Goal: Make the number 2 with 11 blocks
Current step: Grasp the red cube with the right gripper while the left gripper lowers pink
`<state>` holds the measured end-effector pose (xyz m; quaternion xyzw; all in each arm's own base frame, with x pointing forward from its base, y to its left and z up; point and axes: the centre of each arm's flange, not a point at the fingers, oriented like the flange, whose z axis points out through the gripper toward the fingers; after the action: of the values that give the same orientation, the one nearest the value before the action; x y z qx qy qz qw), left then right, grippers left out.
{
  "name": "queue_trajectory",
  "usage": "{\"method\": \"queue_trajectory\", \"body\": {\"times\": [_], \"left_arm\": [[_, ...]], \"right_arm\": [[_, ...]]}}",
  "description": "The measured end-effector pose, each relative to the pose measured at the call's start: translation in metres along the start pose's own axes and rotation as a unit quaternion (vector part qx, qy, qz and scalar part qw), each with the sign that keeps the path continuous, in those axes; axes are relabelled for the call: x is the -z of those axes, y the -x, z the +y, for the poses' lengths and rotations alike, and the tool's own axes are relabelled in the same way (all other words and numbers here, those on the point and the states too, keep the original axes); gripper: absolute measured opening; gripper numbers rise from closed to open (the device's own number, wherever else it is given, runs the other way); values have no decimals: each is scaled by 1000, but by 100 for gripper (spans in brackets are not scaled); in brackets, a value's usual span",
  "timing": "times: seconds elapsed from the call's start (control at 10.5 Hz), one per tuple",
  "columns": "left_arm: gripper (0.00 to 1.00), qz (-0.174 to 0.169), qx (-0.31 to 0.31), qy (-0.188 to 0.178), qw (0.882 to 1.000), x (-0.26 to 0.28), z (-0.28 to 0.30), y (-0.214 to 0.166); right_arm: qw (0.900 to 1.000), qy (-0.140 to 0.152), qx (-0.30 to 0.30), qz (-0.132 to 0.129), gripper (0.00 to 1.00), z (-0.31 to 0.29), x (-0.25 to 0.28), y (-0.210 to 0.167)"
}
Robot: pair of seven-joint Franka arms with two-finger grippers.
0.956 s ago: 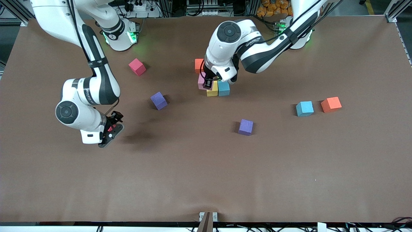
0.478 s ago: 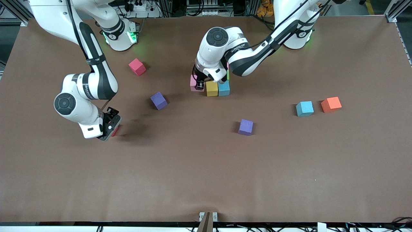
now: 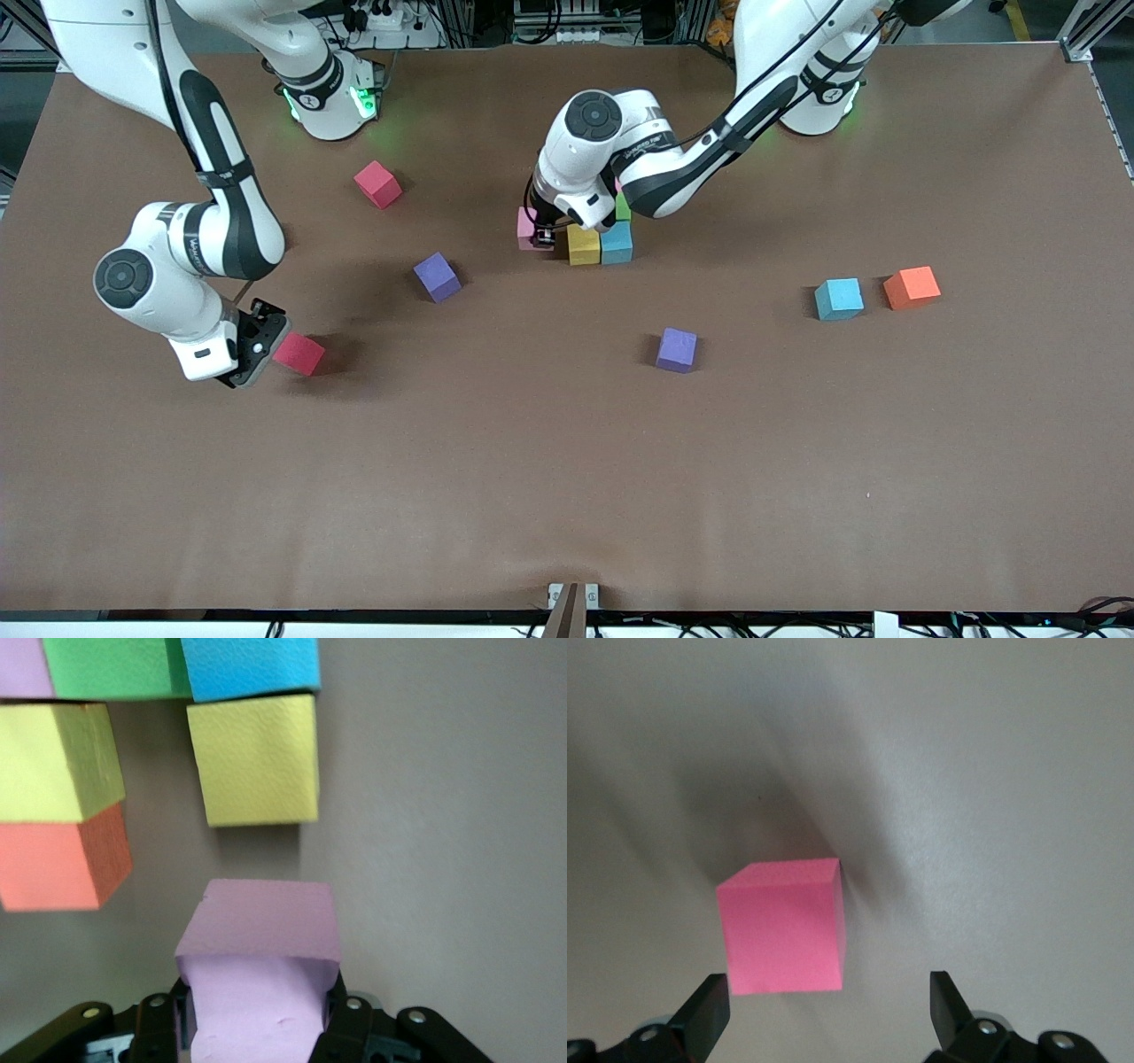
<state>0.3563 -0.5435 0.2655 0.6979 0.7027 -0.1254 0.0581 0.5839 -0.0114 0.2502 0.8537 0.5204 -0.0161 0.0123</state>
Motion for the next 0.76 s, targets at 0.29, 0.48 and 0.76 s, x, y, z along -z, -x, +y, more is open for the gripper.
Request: {"method": "queue_trajectory", "body": {"times": [0.29, 0.48, 0.76], "left_arm": [[55, 13, 1, 2, 1000, -26, -4, -4], [55, 8, 3, 6, 1000, -26, -1, -4], [55, 5, -2, 4, 1000, -34, -7, -1]], "right_arm": [[1000, -5, 4, -6, 100, -7, -19, -2], [1000, -2, 10, -5, 100, -12, -26, -6], [1000, 0, 12, -3, 100, -19, -46, -12]]}}
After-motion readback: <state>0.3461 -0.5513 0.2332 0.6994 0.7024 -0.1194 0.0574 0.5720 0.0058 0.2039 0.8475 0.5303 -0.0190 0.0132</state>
